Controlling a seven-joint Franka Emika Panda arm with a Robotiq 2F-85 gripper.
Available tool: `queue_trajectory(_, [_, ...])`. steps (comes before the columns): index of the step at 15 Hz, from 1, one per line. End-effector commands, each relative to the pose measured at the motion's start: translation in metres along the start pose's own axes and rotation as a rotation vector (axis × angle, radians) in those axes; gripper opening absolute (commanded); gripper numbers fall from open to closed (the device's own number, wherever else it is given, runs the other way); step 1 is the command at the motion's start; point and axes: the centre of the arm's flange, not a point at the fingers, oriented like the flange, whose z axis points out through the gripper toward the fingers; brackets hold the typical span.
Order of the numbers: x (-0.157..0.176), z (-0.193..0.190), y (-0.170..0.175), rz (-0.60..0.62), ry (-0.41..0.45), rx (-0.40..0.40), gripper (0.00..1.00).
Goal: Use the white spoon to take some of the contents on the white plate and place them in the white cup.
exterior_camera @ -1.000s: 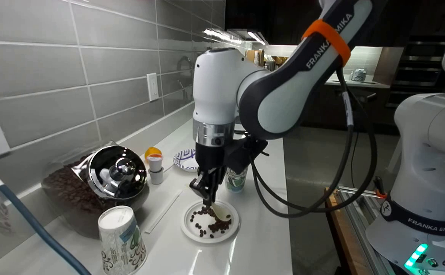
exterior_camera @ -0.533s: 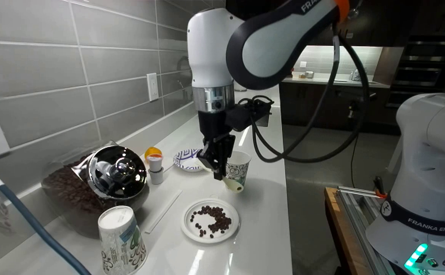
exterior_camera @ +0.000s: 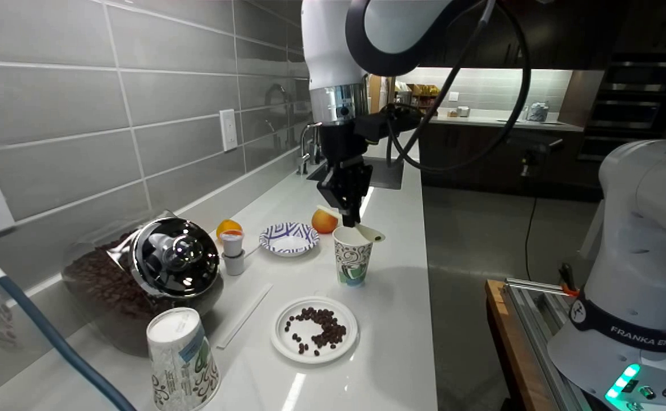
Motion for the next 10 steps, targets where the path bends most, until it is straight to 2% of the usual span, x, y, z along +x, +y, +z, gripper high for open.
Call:
queue_trajectory(1, [0.012, -0.010, 0.032, 0.099, 0.022, 0.015, 0.04])
queue_trajectory(6, [0.032, -0.008, 0.047, 0.231, 0.120, -0.004, 0.04])
queue_trajectory(10, [0.027, -0.003, 0.030, 0.306, 0.251, -0.092, 0.04])
